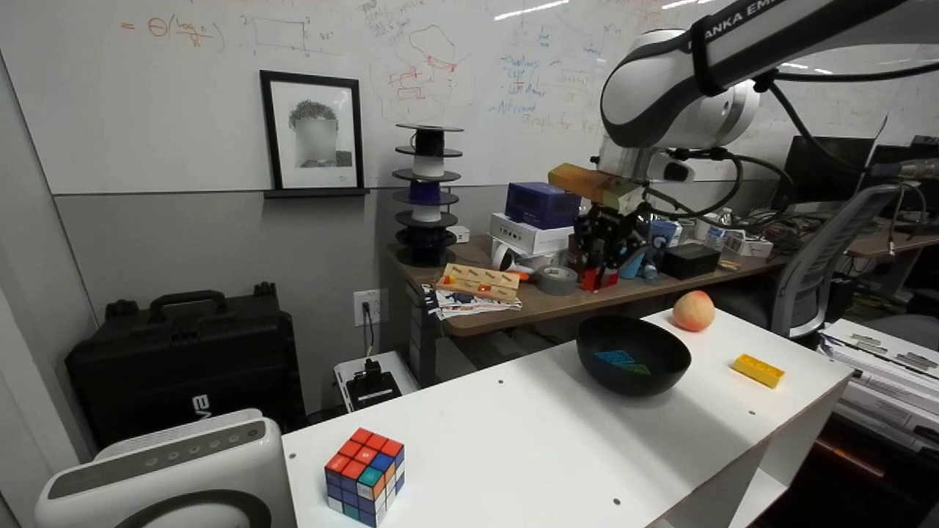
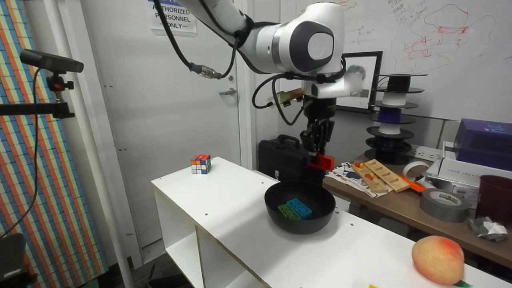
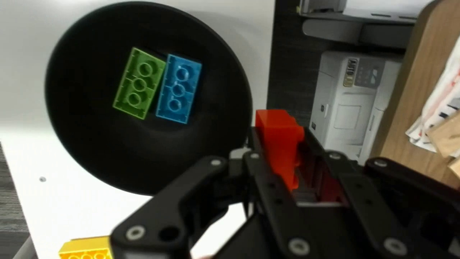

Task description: Put the green, blue, red and yellow building blocks inside the black bowl

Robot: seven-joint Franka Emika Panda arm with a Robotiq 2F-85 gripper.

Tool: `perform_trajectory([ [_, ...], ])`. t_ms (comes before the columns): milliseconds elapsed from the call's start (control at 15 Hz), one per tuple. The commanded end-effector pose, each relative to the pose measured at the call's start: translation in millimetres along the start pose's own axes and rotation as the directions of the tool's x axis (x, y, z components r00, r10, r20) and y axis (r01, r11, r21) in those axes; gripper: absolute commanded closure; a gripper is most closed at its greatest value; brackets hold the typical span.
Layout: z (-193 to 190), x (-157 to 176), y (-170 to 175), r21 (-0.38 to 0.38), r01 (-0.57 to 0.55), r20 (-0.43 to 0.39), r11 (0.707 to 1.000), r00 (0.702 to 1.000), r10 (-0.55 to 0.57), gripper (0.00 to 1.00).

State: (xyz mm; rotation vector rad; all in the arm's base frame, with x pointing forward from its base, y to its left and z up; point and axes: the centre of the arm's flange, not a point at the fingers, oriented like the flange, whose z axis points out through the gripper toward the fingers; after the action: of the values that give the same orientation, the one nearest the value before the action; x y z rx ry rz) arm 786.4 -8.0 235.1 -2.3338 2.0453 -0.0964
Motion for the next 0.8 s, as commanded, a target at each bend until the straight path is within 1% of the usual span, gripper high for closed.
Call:
perform_trajectory([
  [0, -1.9, 0.3, 27.3, -0.100, 0.057, 0.071, 0.993, 0.996, -0.050, 0.90],
  [200, 14.5, 4.3, 31.5, -0.173, 0.111, 0.106, 0.979, 0.990, -0.094, 0.91],
  [267, 21.0, 6.3, 30.8, -0.187, 0.151, 0.110, 0.971, 0.985, -0.132, 0.86],
  [333, 28.7, 9.9, 29.5, -0.197, 0.177, 0.109, 0.964, 0.981, -0.158, 0.48],
  [400, 33.8, 11.6, 28.9, -0.196, 0.201, 0.105, 0.960, 0.977, -0.183, 0.46],
  [467, 35.6, 11.4, 29.1, -0.187, 0.221, 0.113, 0.957, 0.973, -0.203, 0.41],
  [533, 38.1, 13.0, 29.7, -0.181, 0.238, 0.116, 0.954, 0.969, -0.219, 0.34],
  [600, 38.8, 14.9, 30.9, -0.174, 0.255, 0.126, 0.951, 0.964, -0.235, 0.24],
  [733, 35.4, 19.8, 34.1, -0.161, 0.231, 0.111, 0.960, 0.970, -0.215, 0.09],
])
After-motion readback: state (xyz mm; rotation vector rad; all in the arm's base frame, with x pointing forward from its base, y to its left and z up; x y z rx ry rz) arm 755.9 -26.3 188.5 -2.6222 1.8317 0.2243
